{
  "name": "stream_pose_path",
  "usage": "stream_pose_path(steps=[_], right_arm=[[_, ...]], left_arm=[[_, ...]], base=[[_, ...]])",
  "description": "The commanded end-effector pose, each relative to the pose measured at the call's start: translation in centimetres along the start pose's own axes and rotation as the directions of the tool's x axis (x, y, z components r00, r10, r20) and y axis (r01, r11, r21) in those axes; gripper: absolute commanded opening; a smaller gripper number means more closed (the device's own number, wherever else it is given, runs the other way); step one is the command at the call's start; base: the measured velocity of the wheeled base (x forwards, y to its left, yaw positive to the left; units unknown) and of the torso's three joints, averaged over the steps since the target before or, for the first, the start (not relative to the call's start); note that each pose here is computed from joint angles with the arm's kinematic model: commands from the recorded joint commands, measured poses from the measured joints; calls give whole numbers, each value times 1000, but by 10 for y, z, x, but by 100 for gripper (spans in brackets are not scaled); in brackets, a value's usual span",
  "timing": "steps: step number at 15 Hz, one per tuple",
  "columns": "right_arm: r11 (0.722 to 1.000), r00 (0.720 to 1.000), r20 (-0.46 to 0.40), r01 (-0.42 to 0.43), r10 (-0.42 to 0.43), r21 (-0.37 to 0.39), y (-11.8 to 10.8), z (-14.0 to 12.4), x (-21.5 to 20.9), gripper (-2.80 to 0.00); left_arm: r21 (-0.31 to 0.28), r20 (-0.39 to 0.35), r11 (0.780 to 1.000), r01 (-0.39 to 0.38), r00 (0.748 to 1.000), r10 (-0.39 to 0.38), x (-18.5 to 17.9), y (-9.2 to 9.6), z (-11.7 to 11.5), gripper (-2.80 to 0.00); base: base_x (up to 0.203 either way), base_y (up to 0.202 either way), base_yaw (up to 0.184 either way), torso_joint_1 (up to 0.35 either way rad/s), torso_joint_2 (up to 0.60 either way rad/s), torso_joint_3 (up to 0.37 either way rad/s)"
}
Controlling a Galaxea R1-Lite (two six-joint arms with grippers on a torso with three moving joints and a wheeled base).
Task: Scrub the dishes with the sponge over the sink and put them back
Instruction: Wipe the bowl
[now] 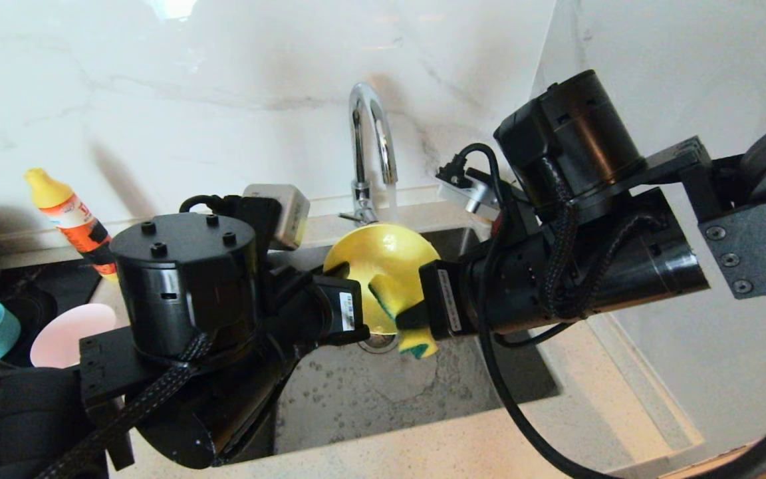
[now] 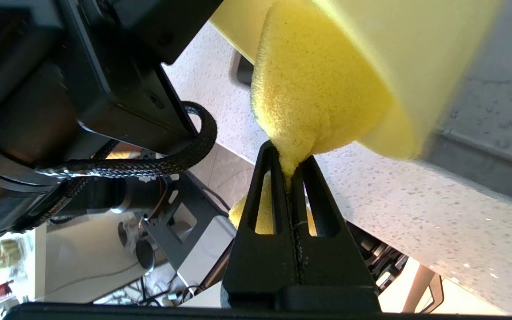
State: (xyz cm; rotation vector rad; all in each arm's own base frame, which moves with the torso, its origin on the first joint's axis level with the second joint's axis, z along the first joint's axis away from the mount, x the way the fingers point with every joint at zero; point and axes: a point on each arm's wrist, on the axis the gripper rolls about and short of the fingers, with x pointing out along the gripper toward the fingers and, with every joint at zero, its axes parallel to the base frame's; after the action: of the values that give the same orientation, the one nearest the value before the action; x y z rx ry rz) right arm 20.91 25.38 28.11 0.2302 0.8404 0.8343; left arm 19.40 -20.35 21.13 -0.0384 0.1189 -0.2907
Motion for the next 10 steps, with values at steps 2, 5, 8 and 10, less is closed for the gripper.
stream_pose_path(steps=[2,5,8,10], right_arm=[[1000,999,-32,-13,12,-11,7,-6,11,-280],[1000,999,-38,-23,22,-18,12,-5,19,-280],[999,999,-23,-34,33,-21,15,0,19,-280],[999,999,-32,-29,28,-19,14,-3,19,-280]], left_arm=[[-3,3,1000,-5,1000,5,1,0,0,-280],[-2,2,1000,-5,1000,5,1,0,0,-280],[-3,1,1000,-4,1000,4,1,0,0,-280],[-2,-1,1000,-7,1000,7,2,0,-1,-280]], base=[[0,0,0,0,0,0],[0,0,0,0,0,0],[0,0,0,0,0,0],[0,0,0,0,0,0]])
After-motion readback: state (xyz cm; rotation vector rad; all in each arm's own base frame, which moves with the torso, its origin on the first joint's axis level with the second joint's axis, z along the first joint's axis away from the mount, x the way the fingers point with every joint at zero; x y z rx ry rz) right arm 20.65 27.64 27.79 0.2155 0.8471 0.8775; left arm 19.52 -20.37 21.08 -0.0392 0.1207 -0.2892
